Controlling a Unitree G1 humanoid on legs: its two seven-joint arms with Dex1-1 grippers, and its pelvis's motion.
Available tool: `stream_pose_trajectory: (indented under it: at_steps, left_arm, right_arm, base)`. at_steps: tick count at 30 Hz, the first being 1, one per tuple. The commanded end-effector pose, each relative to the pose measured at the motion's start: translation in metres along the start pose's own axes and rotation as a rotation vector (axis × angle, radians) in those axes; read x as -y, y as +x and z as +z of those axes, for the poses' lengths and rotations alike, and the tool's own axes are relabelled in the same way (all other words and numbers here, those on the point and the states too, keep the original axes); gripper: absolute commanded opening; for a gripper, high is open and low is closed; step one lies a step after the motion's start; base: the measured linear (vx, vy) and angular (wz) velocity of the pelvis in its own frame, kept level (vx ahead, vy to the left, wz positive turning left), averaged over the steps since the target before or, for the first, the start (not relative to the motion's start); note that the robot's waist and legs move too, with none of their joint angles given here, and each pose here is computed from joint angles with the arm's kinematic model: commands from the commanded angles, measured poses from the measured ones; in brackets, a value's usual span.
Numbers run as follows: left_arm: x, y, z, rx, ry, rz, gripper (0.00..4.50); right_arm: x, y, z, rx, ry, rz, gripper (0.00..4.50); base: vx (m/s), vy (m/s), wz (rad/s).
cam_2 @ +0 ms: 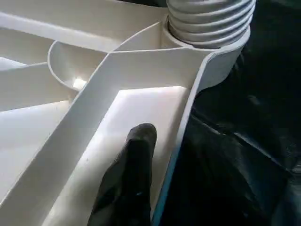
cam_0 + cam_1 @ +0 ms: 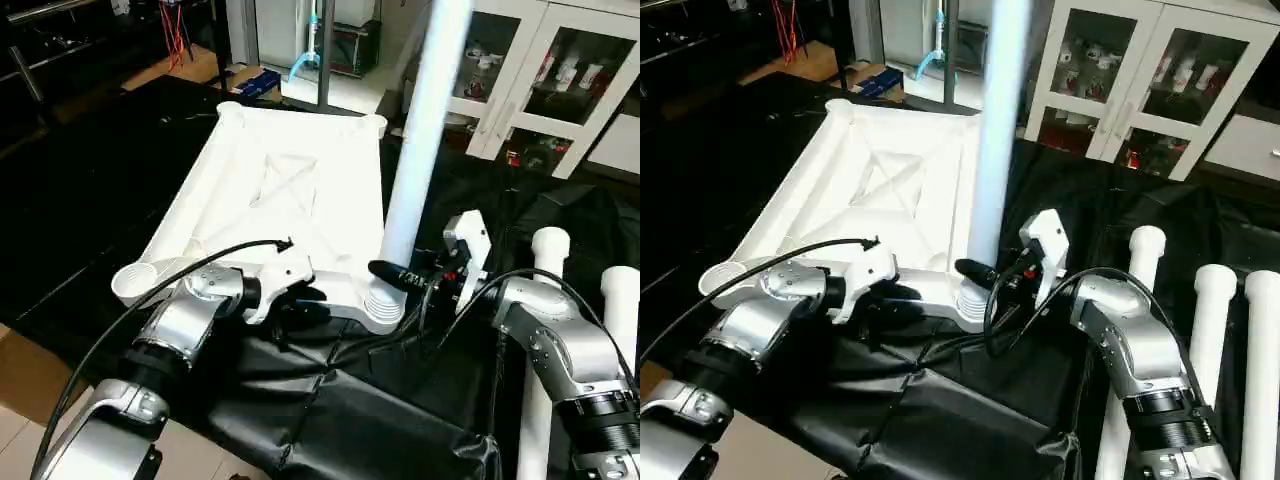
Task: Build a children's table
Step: Insert table leg to table base
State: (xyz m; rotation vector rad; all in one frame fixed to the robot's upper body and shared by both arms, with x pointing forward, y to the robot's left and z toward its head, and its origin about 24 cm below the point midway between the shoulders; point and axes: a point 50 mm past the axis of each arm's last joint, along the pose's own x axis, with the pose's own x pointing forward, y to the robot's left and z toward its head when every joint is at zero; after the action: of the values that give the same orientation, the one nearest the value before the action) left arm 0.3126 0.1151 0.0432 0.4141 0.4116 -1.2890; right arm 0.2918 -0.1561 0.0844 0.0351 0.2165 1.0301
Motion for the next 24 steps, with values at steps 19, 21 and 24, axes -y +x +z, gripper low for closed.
stream_pose_trajectory:
  at_steps: [19,21,24]
  left_arm:
    - [0.007,0.001,0.001,0.045,-0.055,-0.023,0.8]
    - [0.007,0.001,0.001,0.047,-0.058,-0.019,0.8]
    - [0.006,0.0,0.002,0.049,-0.06,-0.01,0.8]
  right_arm:
    - [0.004,-0.022,-0.049,0.017,0.132,-0.281,1.83]
    - [0.003,-0.023,-0.052,0.015,0.13,-0.29,1.83]
    - [0.0,-0.025,-0.054,0.017,0.117,-0.303,1.83]
  base:
    - [0.0,0.0,0.0]
    - [0.0,0.0,0.0]
    - [0.0,0.0,0.0]
